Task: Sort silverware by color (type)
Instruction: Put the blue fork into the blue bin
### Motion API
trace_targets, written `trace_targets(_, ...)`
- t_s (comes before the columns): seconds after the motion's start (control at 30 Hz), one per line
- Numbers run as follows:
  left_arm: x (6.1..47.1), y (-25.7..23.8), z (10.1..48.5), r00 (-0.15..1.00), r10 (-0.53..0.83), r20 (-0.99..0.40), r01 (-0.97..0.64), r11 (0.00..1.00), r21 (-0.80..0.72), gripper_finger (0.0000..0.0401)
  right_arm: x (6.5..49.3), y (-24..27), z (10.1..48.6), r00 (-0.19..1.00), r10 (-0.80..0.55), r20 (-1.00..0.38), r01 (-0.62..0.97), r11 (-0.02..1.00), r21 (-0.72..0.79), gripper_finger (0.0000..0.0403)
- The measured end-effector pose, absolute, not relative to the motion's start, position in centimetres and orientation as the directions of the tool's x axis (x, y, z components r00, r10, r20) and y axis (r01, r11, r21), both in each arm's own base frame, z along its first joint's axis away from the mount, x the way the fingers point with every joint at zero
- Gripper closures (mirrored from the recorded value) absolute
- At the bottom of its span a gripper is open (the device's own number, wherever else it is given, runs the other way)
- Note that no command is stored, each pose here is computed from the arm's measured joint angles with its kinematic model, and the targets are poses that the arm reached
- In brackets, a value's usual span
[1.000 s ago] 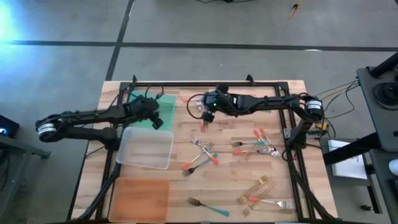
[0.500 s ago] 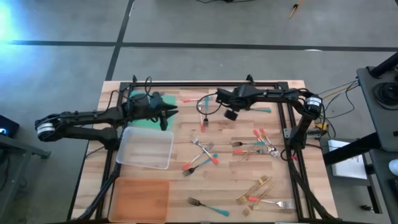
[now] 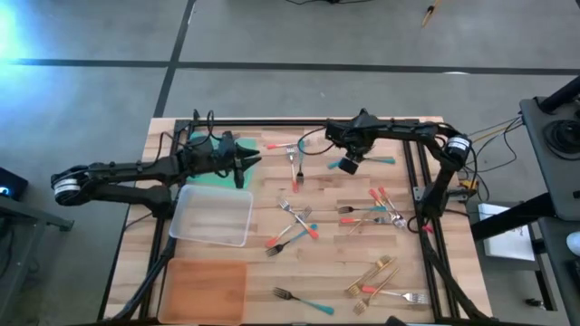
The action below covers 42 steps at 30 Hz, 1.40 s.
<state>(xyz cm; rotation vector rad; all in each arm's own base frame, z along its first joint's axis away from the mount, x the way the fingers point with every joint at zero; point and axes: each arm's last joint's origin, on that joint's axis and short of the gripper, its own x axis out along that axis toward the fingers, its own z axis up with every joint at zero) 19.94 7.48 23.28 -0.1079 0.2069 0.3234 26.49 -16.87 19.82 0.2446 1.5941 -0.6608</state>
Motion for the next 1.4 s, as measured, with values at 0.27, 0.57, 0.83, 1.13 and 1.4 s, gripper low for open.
trace_targets(0.27, 20.0, 7.5, 23.7, 0.93, 0.306, -0.204, -0.32, 0.947, -0.039, 0.031, 24.3, -18.3, 18.4, -0.177, -0.124, -0.976, 0.542, 0.816, -0.202, 0.0303)
trace_targets(0.57, 20.0, 7.5, 23.7, 0.93, 0.307, -0.204, -0.317, 0.948, -0.019, 0.031, 21.4, -19.2, 16.4, -0.247, -0.05, -0.968, 0.589, 0.785, -0.191, 0.0303)
trace_targets(0.83, 20.0, 7.5, 23.7, 0.93, 0.307, -0.204, -0.316, 0.949, -0.01, 0.031, 20.3, -19.5, 15.6, -0.269, -0.024, -0.963, 0.554, 0.814, -0.175, 0.0303)
trace_targets(1.13, 20.0, 7.5, 23.7, 0.929, 0.308, -0.204, -0.316, 0.949, -0.01, 0.031, 19.7, -20.9, 15.6, -0.229, -0.05, -0.972, 0.571, 0.802, -0.175, 0.0303)
trace_targets(1.4, 20.0, 7.5, 23.7, 0.929, 0.308, -0.204, -0.317, 0.948, -0.01, 0.031, 20.1, -21.2, 15.5, -0.115, -0.018, -0.993, 0.578, 0.812, -0.081, 0.0303)
